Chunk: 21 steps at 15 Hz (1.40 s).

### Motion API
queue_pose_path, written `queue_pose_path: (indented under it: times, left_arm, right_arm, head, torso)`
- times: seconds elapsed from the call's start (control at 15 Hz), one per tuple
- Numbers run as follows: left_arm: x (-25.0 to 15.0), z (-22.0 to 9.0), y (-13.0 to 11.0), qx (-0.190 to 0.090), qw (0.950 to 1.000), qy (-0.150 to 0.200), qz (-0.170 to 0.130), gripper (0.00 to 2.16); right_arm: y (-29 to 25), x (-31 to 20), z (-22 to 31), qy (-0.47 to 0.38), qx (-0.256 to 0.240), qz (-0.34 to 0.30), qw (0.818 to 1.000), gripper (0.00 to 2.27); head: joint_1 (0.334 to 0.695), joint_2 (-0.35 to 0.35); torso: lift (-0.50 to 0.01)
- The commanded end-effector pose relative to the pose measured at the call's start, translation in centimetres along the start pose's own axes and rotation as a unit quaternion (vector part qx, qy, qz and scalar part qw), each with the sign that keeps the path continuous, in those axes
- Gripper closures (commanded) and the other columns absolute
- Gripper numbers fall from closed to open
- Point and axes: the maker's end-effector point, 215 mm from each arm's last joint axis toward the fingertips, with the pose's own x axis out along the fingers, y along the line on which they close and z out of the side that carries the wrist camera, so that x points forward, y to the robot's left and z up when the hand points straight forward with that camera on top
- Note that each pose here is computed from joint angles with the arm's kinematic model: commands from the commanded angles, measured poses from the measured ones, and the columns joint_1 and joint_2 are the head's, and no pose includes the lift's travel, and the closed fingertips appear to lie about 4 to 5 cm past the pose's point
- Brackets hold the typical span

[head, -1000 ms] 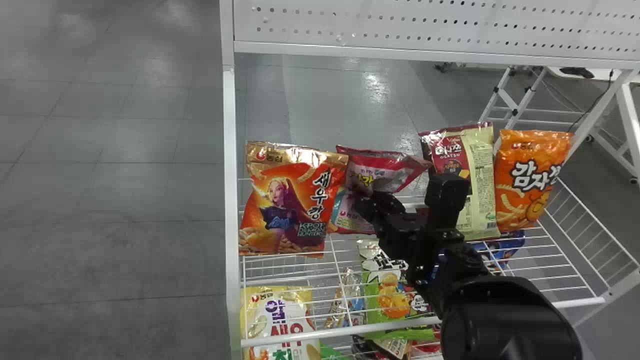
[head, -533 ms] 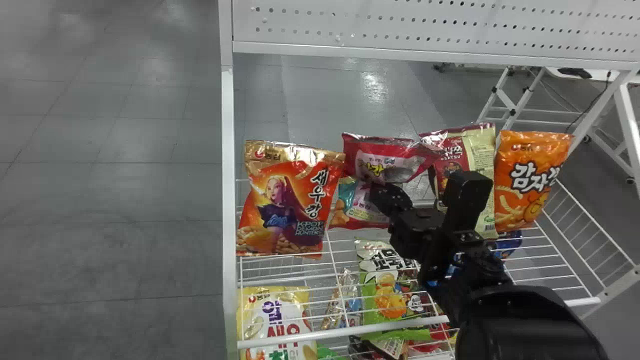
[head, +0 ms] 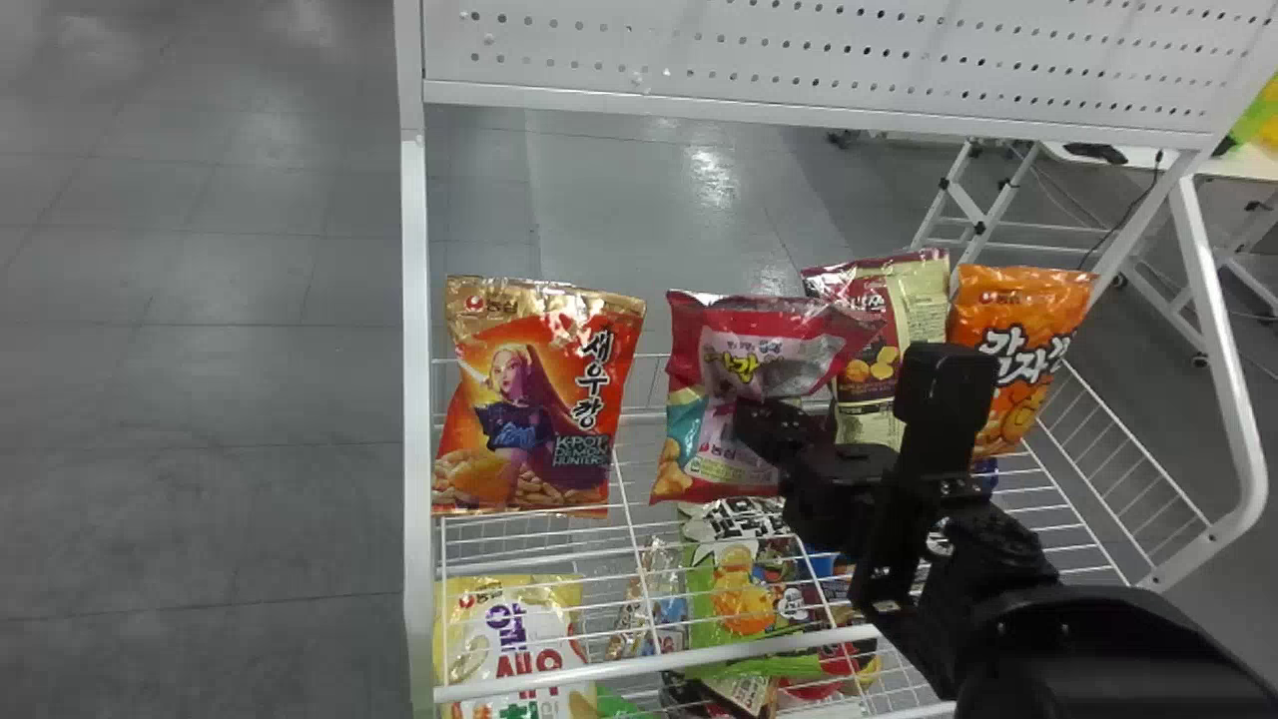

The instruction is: Hold basket handle with left hand then pick Jagalchi snack with right hand and place into basket

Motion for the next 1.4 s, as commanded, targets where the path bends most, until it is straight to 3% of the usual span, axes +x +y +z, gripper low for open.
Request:
queue_pose_path:
  times: [0.0,0.47,0.73,1.07,1.33]
  left_arm:
    - [0.1,0.0,-0.2,0.0,1.0,0.0,-0.006,2.15]
    - [0.2,-0.1,-0.2,0.003,1.0,0.001,-0.009,2.15]
    - [0.3,-0.2,-0.1,0.003,0.9999,0.001,-0.01,2.15]
    - [0.3,-0.3,0.2,0.001,0.9999,0.0,-0.01,2.15]
    - [0.4,-0.1,0.2,0.001,0.9999,-0.002,-0.011,2.15]
  right_arm:
    - [-0.4,-2.2,-1.1,0.035,0.008,-0.008,0.999,2.25]
    - [-2.1,-9.9,-4.1,0.104,0.041,-0.022,0.994,2.25]
    - [-3.5,-12.7,-4.1,0.107,0.063,-0.019,0.992,2.25]
    - [-2.8,-18.4,-8.4,0.192,0.111,0.007,0.975,2.25]
    - [-1.6,-19.2,-6.5,0.172,0.109,0.041,0.978,2.25]
  head:
    - [0.695,-0.247]
    - [0.695,-0.35]
    - [0.695,-0.35]
    - [0.695,-0.35]
    - [0.695,-0.35]
  torso:
    - [-0.008]
    - [-0.008]
    - [-0.008]
    - [-0.008]
    - [-0.008]
